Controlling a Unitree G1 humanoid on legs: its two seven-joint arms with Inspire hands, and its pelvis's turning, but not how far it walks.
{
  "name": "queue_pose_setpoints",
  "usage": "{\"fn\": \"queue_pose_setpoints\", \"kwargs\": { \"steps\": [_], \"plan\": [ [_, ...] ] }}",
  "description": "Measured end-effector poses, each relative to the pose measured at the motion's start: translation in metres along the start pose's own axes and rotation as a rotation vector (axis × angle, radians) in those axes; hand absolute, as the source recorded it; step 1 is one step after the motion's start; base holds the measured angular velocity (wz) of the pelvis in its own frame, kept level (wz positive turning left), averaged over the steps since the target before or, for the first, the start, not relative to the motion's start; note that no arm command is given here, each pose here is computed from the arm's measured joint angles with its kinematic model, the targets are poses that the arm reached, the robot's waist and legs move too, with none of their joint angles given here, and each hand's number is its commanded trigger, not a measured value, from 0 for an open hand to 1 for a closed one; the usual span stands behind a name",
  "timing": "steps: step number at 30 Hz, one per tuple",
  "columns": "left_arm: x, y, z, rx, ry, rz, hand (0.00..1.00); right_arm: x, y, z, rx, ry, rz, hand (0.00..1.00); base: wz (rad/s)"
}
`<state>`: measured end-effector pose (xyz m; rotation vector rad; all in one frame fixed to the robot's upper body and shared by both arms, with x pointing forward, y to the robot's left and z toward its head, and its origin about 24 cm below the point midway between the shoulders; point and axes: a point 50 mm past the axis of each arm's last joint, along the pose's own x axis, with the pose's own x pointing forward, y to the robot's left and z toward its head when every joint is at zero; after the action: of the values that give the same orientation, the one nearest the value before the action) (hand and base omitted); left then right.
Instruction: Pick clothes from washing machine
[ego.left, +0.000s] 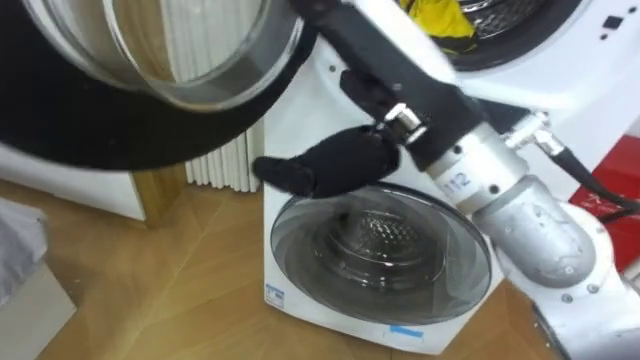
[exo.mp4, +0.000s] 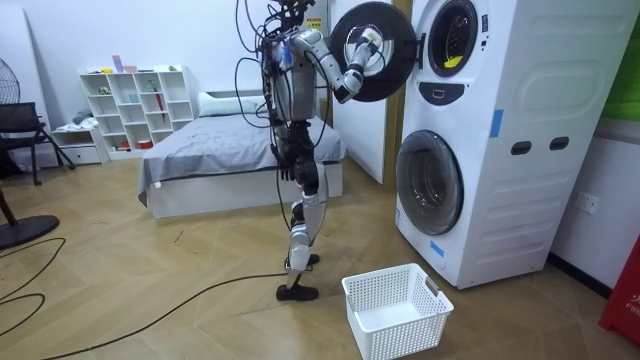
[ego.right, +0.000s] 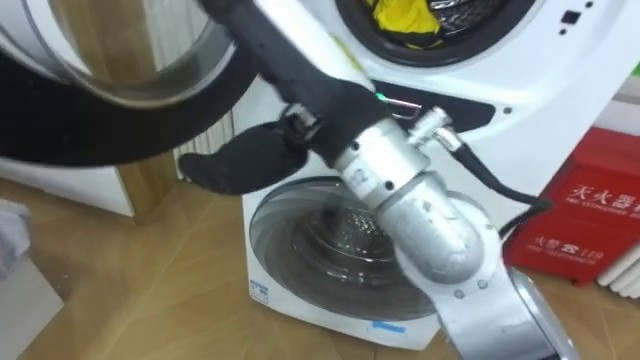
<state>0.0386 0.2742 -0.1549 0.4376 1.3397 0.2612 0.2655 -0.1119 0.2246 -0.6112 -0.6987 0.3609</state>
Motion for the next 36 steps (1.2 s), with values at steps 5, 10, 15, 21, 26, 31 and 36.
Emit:
{"fn": "queue_pose_setpoints", "kwargs": {
  "steps": [5,10,15,21,26,31,36],
  "plan": [
    [0.000,0.000,-0.004,-0.020,0.017,0.002,0.00,-0.013,-0.018,-0.035,0.009,0.159,-0.097,0.00,-0.01],
    [0.000,0.004,-0.003,-0.036,0.016,0.026,0.00,-0.020,-0.043,-0.048,-0.011,0.220,-0.231,0.00,-0.07],
    [0.000,0.005,-0.007,-0.033,0.038,0.049,0.00,-0.023,-0.055,-0.062,-0.023,0.279,-0.290,0.00,-0.01],
    [-0.001,0.004,-0.012,-0.028,0.056,0.047,0.00,-0.028,-0.058,-0.088,-0.015,0.386,-0.315,0.00,-0.08],
    [-0.003,0.002,-0.022,-0.021,0.087,0.037,0.00,-0.030,-0.059,-0.092,0.024,0.396,-0.329,0.00,-0.02],
    [-0.004,0.004,-0.029,-0.011,0.103,0.045,0.00,-0.031,-0.061,-0.092,0.067,0.393,-0.338,0.00,0.14],
    [-0.005,0.007,-0.034,-0.024,0.114,0.054,0.00,-0.030,-0.060,-0.091,0.099,0.385,-0.341,0.00,0.05]
  ]
}}
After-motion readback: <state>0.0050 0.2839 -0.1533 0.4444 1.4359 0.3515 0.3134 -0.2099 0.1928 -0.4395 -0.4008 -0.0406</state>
